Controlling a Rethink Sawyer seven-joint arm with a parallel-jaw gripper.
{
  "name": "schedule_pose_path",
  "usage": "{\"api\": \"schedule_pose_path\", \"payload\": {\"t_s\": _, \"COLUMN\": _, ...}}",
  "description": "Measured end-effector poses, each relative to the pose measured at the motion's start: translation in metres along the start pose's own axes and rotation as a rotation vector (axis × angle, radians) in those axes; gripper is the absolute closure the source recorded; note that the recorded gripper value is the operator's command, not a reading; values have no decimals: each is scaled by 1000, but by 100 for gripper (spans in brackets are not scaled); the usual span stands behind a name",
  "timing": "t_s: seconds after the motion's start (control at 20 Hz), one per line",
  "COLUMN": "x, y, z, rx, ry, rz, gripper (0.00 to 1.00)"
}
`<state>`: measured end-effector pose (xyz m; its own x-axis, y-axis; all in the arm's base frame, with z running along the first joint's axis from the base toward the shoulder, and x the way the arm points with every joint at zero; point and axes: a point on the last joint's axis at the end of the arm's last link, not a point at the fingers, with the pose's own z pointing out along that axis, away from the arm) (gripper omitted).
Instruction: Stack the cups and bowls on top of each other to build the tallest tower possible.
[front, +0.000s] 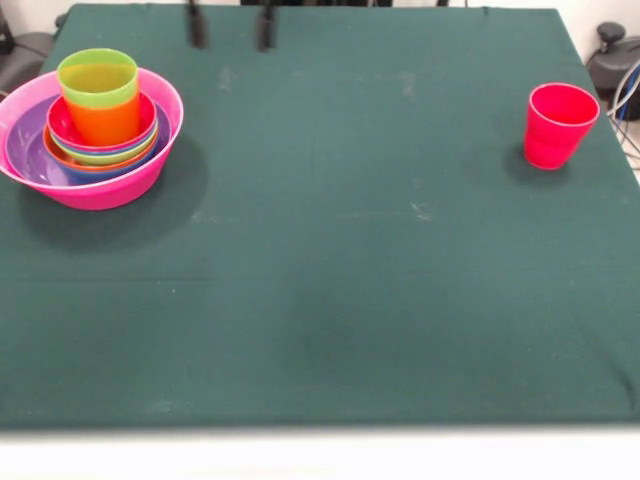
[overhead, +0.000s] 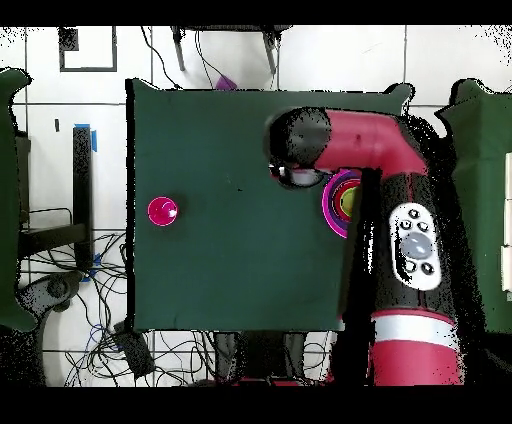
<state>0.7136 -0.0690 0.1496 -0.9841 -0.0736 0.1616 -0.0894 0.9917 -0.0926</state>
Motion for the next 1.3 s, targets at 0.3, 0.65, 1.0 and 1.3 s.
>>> {"api": "schedule_pose_path", "payload": {"t_s": 0.3, "x": -40, "y": 81, "z": -15, "rx": -37, "ry": -68, "rz": 18, "gripper": 0}}
{"api": "schedule_pose_path", "payload": {"t_s": 0.65, "x": -58, "y": 164, "z": 4, "rx": -75, "ry": -92, "rz": 115, "gripper": 0}}
{"api": "schedule_pose_path", "payload": {"t_s": 1.0, "x": -47, "y": 215, "z": 40, "rx": -63, "ry": -36, "rz": 169, "gripper": 0}}
{"api": "schedule_pose_path", "payload": {"t_s": 1.3, "x": -28, "y": 253, "z": 61, "rx": -70, "ry": 19, "rz": 169, "gripper": 0}}
